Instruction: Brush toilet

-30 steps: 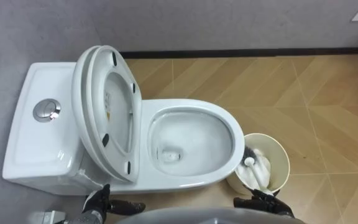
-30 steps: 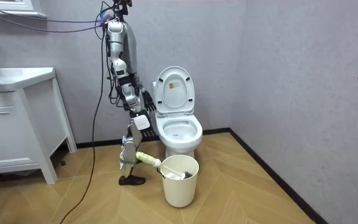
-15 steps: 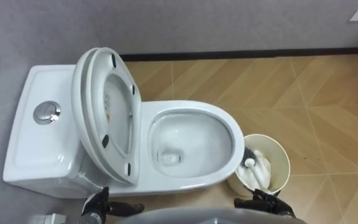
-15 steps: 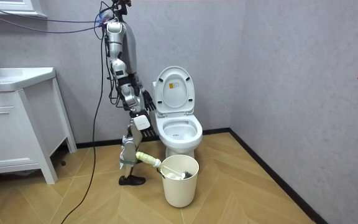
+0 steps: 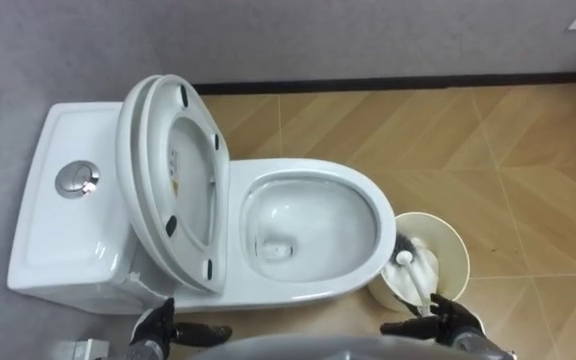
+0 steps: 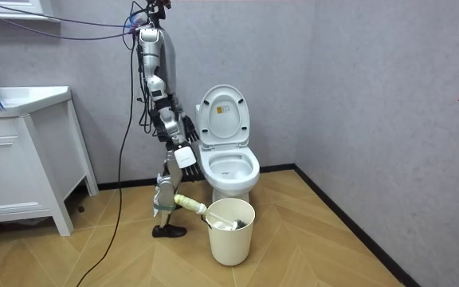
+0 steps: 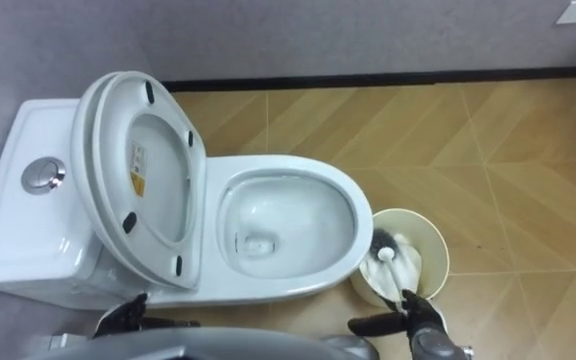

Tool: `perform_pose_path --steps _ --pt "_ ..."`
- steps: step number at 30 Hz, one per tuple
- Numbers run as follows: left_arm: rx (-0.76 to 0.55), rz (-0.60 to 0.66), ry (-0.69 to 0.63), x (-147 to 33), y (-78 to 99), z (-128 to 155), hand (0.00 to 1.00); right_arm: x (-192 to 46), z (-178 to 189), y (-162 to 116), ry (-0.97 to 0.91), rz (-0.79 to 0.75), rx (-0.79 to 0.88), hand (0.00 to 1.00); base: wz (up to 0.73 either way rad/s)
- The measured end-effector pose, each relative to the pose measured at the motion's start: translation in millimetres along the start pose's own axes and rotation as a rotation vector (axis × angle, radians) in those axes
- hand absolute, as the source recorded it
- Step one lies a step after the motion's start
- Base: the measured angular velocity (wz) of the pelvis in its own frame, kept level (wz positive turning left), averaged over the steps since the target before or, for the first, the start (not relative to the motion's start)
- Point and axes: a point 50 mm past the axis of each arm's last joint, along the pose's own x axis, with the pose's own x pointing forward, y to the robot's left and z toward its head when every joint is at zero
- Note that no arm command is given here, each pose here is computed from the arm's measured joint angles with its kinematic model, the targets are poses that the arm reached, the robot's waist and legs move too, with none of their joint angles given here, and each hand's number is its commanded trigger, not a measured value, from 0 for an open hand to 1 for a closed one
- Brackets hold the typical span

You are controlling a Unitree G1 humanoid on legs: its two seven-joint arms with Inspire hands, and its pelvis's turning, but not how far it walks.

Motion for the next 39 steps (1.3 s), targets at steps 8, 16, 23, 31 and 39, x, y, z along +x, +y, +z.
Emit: perform_pose_path --steps 8,16,23,31,39 --pt "0.002 0.004 -0.028 2.2 2.0 10.9 0.0 2.1 14.2 -8.8 -0.036 -0.129 0.0 0.0 0.09" --pt "0.022 0.013 -0.071 4.5 7.1 23.5 0.0 5.0 34.1 -11.6 -0.083 -0.196 0.006 0.0 0.12" --pt "0.046 0.013 -0.145 8.4 3.6 54.4 0.0 7.4 51.9 -13.6 -0.091 -0.239 0.022 0.0 0.08" --pt "0.007 0.015 -0.259 9.6 -12.3 100.9 0.0 8.1 91.5 -22.3 -0.151 -0.299 0.075 0.0 0.01" --pt "-0.008 -0.009 -0.416 1.3 -22.4 149.3 0.0 4.2 123.2 -57.8 -0.196 -0.404 0.134 0.0 -0.03"
